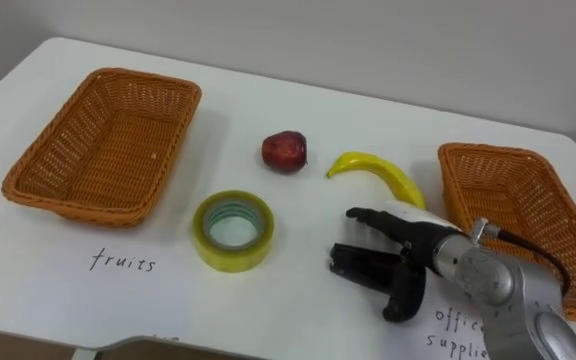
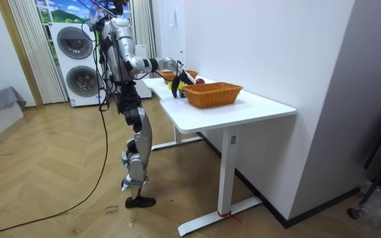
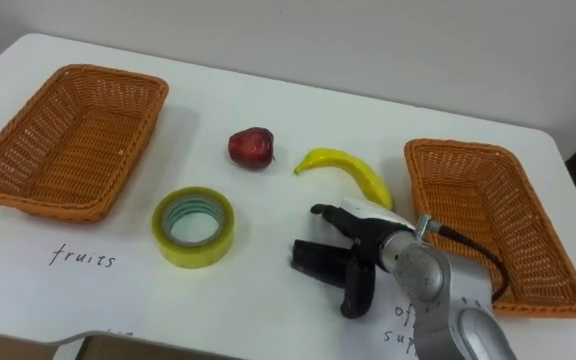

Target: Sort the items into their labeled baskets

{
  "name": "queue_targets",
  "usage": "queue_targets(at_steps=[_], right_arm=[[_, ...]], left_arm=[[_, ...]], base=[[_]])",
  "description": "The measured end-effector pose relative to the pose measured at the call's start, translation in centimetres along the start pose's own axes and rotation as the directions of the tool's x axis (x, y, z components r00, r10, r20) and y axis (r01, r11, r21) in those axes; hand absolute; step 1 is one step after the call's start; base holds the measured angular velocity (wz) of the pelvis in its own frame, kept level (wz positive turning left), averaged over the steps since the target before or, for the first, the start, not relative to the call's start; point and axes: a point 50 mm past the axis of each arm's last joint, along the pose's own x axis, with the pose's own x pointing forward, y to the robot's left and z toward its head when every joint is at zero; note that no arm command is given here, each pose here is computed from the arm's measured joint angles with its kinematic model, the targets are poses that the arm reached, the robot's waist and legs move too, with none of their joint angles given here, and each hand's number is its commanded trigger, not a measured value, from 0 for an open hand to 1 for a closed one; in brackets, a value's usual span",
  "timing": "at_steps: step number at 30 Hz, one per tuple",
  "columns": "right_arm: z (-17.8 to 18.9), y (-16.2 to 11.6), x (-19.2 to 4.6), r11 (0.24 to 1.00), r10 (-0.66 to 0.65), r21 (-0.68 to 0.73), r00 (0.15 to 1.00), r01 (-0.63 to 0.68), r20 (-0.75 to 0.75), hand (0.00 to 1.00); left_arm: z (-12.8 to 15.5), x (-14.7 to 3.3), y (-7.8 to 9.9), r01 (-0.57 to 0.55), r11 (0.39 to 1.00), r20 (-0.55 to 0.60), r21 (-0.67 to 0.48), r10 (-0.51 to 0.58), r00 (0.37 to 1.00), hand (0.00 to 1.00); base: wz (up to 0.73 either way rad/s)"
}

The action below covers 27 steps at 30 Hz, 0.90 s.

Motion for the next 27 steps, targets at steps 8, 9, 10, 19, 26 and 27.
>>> queue_targets(at_steps=[8,9,10,19,26,27], right_arm=[[0.3,0.0,0.1,1.0,-0.001,-0.025,1.0,0.001,-0.002,1.0],[0.3,0.0,0.1,1.0,-0.003,-0.028,1.0,0.003,-0.003,1.0],[0.4,0.0,0.1,0.999,-0.012,-0.031,1.0,0.012,-0.003,1.0],[0.7,-0.7,0.7,0.991,-0.126,-0.06,0.991,0.123,-0.035,1.0],[0.8,-0.5,0.5,0.988,-0.144,-0.062,0.989,0.142,-0.03,1.0],[0.9,-0.5,0.5,0.988,-0.145,-0.063,0.989,0.143,-0.027,1.0]], left_arm=[[0.9,0.0,-0.1,0.001,1.0,0.026,0.007,-0.002,1.0,0.0],[0.9,0.0,-0.1,0.001,1.0,0.027,0.006,-0.002,1.0,0.0],[1.0,0.0,-0.1,0.001,1.0,0.029,0.006,-0.002,1.0,0.0],[1.4,0.0,-0.1,0.002,1.0,0.048,0.006,-0.002,0.999,0.0],[1.4,0.0,-0.2,0.004,1.0,0.048,0.01,-0.004,0.999,0.0],[1.5,0.0,-0.2,0.004,1.0,0.05,0.01,-0.004,0.999,0.0]], base=[[0.0],[0.0],[0.0],[0.0],[0.0],[0.0]])
